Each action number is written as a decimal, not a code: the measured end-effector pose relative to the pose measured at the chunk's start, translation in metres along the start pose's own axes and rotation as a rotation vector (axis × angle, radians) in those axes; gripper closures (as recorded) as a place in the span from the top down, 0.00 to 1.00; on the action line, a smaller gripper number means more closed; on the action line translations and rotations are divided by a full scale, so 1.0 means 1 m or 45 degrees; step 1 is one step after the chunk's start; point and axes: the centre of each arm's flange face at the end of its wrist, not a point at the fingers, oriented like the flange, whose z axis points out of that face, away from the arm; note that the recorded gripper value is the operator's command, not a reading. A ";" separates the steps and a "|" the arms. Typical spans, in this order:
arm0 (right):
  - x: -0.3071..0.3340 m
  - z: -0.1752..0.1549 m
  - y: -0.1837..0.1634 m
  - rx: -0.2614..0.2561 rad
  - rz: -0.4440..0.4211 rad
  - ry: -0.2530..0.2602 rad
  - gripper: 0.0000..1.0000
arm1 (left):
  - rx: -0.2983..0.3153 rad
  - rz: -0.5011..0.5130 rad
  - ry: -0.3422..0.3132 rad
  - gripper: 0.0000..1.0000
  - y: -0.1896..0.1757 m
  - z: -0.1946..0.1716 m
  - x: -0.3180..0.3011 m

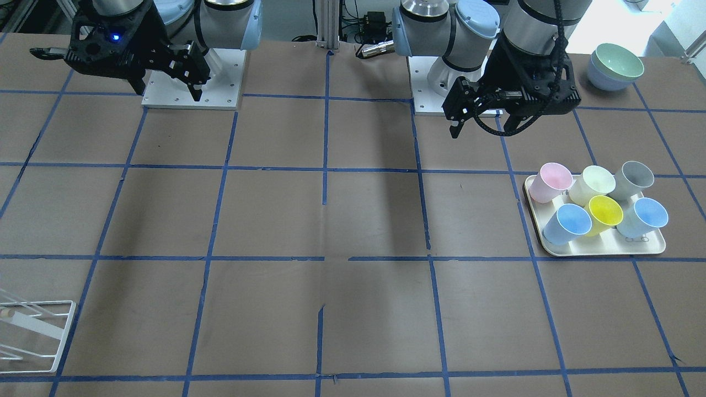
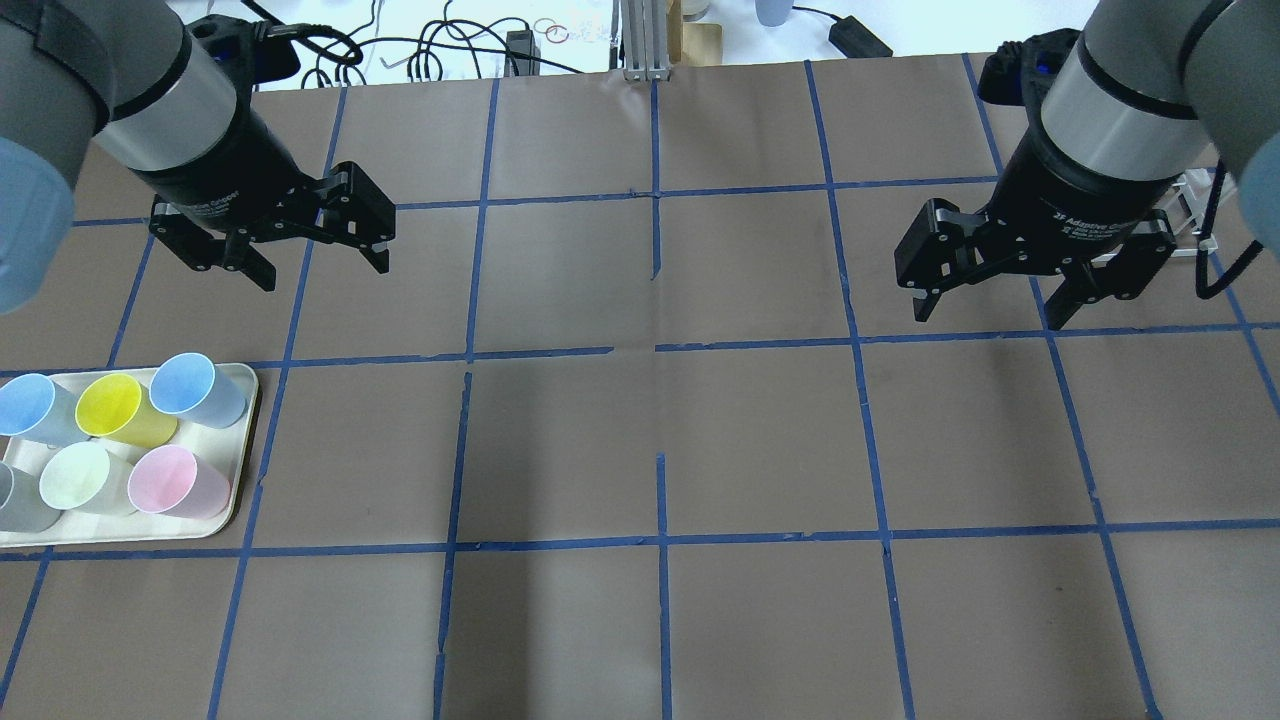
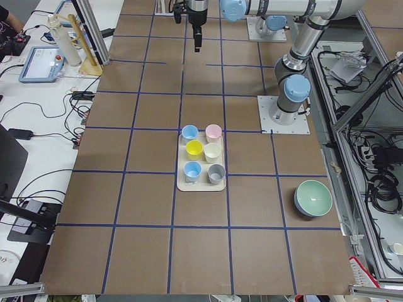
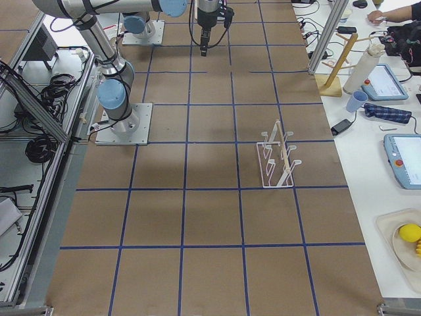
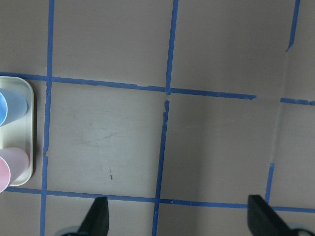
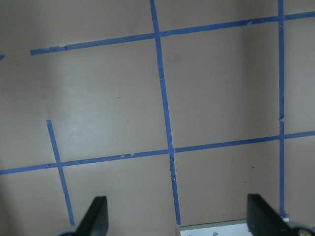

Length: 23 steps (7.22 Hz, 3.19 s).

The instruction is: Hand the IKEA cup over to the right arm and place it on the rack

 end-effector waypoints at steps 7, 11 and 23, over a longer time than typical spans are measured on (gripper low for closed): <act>0.001 -0.013 0.012 0.032 -0.017 -0.005 1.00 | 0.013 0.148 -0.020 1.00 -0.001 -0.007 -0.017; 0.001 -0.015 0.015 0.039 -0.019 -0.019 1.00 | 0.000 0.381 -0.076 1.00 -0.013 -0.013 -0.114; 0.003 -0.013 0.017 0.027 -0.019 0.004 1.00 | -0.189 0.675 -0.003 0.83 0.015 0.178 -0.397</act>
